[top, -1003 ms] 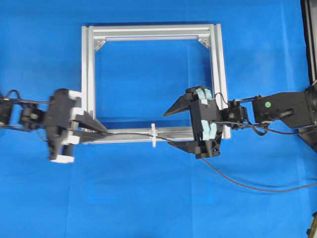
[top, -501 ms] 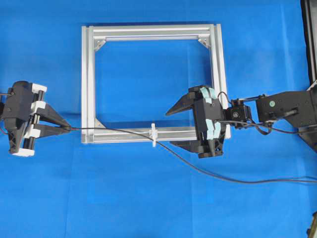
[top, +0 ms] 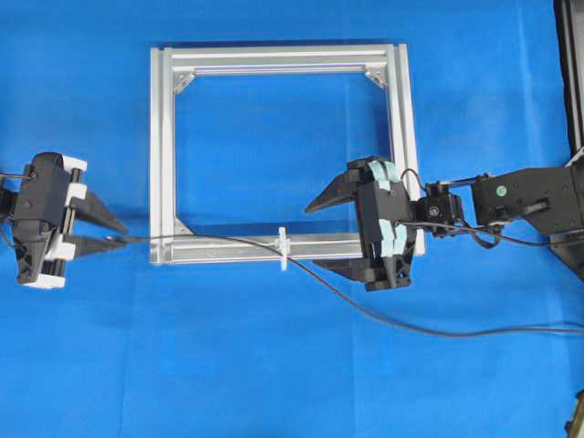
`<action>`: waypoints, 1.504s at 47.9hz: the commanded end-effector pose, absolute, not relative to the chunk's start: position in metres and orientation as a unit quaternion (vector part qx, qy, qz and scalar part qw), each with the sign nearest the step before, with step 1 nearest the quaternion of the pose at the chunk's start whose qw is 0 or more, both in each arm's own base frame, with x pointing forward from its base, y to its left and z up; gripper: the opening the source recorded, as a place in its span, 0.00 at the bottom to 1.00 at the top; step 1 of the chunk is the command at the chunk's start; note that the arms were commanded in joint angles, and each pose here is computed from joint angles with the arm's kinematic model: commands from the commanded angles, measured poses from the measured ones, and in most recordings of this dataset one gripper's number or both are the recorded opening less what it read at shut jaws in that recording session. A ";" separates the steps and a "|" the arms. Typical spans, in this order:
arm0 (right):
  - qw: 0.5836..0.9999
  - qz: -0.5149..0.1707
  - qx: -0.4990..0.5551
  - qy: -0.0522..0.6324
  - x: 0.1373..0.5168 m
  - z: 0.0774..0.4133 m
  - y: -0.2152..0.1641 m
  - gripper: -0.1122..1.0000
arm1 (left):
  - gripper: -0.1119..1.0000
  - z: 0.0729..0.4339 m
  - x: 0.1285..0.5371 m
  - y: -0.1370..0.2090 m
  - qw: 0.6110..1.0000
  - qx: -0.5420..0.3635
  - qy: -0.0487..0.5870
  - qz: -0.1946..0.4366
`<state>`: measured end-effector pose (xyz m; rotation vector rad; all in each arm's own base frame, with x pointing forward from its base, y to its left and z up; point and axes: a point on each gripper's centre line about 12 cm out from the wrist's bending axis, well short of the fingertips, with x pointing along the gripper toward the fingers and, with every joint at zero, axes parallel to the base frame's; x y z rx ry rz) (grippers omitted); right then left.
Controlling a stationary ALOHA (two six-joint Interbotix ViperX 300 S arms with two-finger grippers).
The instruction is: Insert the wire through the string loop located in the center.
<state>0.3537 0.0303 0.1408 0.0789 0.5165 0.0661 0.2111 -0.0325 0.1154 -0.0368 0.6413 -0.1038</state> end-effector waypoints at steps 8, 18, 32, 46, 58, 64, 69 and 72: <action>0.971 0.035 0.040 0.232 0.358 0.155 0.031 0.91 | 0.83 0.117 0.212 -0.032 0.947 -0.013 0.318 -0.051; 0.972 0.035 0.040 0.231 0.358 0.157 0.031 0.91 | 0.87 0.118 0.213 -0.031 0.948 -0.016 0.315 -0.048; 0.974 0.034 0.041 0.222 0.353 0.185 0.030 0.91 | 0.87 0.148 0.225 -0.032 0.964 -0.015 0.260 -0.054; 0.975 0.034 0.038 0.216 0.345 0.209 0.029 0.91 | 0.87 0.165 0.224 -0.033 0.970 -0.015 0.236 -0.058; 0.976 0.034 0.038 0.213 0.343 0.212 0.029 0.91 | 0.87 0.165 0.224 -0.033 0.970 -0.015 0.236 -0.058; 0.975 0.034 0.038 0.215 0.342 0.211 0.029 0.91 | 0.87 0.165 0.224 -0.033 0.970 -0.015 0.236 -0.058; 0.975 0.034 0.038 0.215 0.342 0.211 0.029 0.91 | 0.87 0.165 0.224 -0.033 0.970 -0.015 0.236 -0.058; 0.975 0.034 0.038 0.215 0.342 0.211 0.029 0.91 | 0.87 0.166 0.224 -0.033 0.970 -0.015 0.235 -0.058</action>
